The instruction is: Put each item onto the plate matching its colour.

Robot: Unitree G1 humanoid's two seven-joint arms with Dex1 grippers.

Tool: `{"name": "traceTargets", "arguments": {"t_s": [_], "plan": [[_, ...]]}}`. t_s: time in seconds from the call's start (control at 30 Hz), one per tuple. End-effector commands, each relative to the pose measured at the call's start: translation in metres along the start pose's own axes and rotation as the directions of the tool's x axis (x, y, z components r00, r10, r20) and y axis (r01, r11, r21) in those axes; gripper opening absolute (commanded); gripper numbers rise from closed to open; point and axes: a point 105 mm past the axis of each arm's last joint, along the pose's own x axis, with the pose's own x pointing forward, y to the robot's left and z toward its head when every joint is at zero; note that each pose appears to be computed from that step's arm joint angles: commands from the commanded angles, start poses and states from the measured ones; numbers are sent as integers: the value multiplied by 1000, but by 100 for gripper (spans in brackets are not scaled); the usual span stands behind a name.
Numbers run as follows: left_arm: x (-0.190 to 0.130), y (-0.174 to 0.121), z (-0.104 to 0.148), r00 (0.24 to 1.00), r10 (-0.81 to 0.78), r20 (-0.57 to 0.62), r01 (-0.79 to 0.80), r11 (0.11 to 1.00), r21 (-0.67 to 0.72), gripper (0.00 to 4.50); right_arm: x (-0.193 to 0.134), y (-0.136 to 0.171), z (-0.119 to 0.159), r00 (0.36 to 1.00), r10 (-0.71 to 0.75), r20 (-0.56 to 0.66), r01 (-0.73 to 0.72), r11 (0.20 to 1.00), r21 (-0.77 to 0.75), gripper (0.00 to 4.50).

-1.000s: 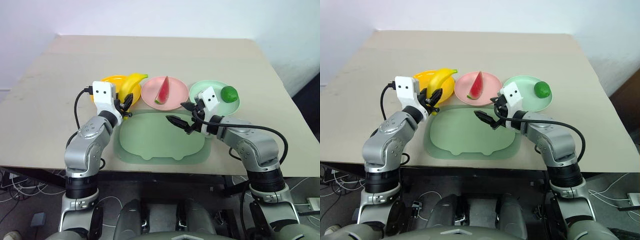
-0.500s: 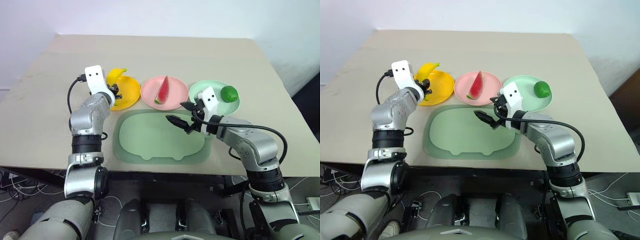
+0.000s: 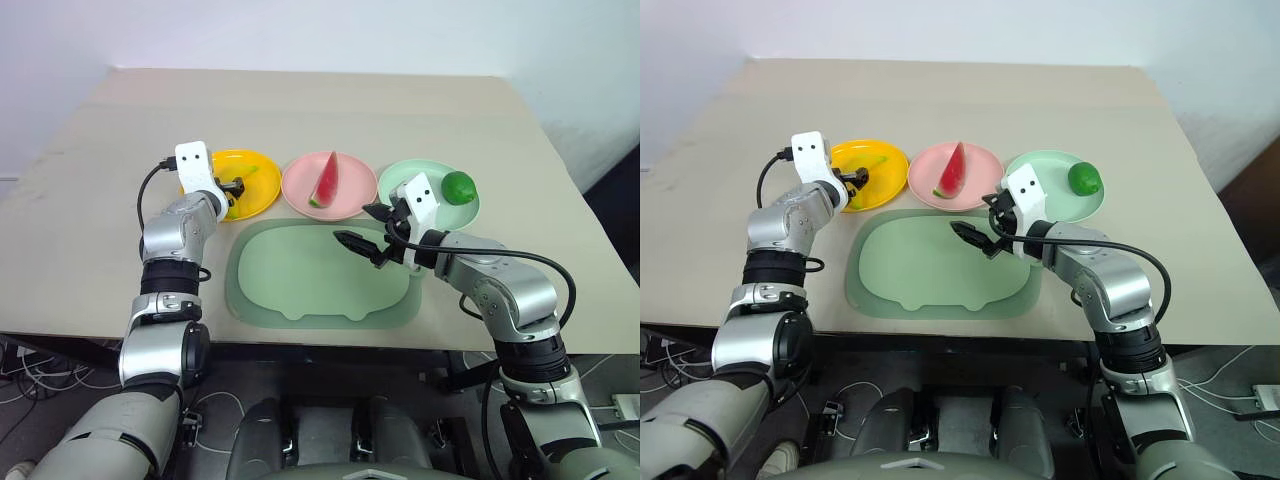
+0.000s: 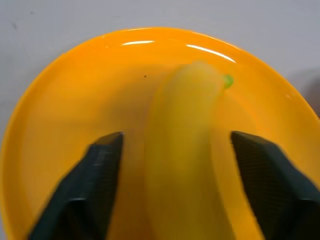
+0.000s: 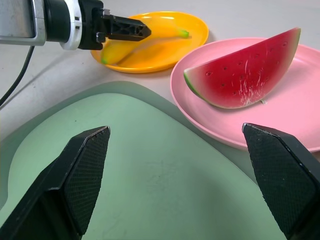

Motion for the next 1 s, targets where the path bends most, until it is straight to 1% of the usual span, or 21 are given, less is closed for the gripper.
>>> {"name": "traceTargets", "arguments": {"t_s": [0.03, 0.2, 0.3, 0.37, 0.47, 0.6, 0.63, 0.7, 0.77, 0.83, 0.9, 1.0], "plan": [[-13, -5, 10, 996, -75, 50, 71, 995, 77, 446, -1, -1, 15, 999, -4, 52, 5, 999, -36, 450], [-40, -13, 12, 969, -219, 116, 203, 970, 132, 446, -2, -2, 16, 998, -12, 68, 14, 1000, -22, 450], [-64, -17, 11, 937, -304, 172, 267, 941, 210, 446, -3, -3, 17, 996, -14, 84, 15, 1000, -10, 450], [-82, -19, 7, 906, -372, 202, 314, 911, 268, 446, -5, -2, 19, 994, -11, 106, 11, 1000, 1, 450], [-107, -20, 0, 852, -472, 224, 399, 865, 305, 446, -10, -1, 23, 989, -2, 146, 0, 1000, 12, 450], [-143, -22, -16, 745, -639, 190, 559, 754, 345, 446, -15, -1, 23, 984, -6, 180, 2, 1000, 19, 450], [-150, -18, -20, 731, -656, 187, 575, 740, 348, 446, -17, -1, 23, 982, -8, 188, 5, 1000, 17, 450], [-157, -4, -26, 729, -659, 185, 582, 739, 340, 446, -22, -3, 20, 980, -9, 198, 5, 1000, 20, 450], [-162, 8, -28, 721, -661, 207, 574, 737, 356, 446, -28, -3, 19, 977, -2, 215, 1, 1000, 4, 450], [-165, 13, -30, 707, -672, 219, 567, 724, 391, 446, -33, -3, 19, 973, 8, 231, -7, 1000, -8, 450], [-166, 18, -32, 699, -675, 236, 578, 728, 368, 446, -39, 0, 15, 974, 31, 224, -29, 1000, -11, 450], [-163, 20, -38, 710, -666, 227, 571, 734, 367, 446, -42, 9, 7, 981, 75, 180, -69, 997, -39, 450]]}}
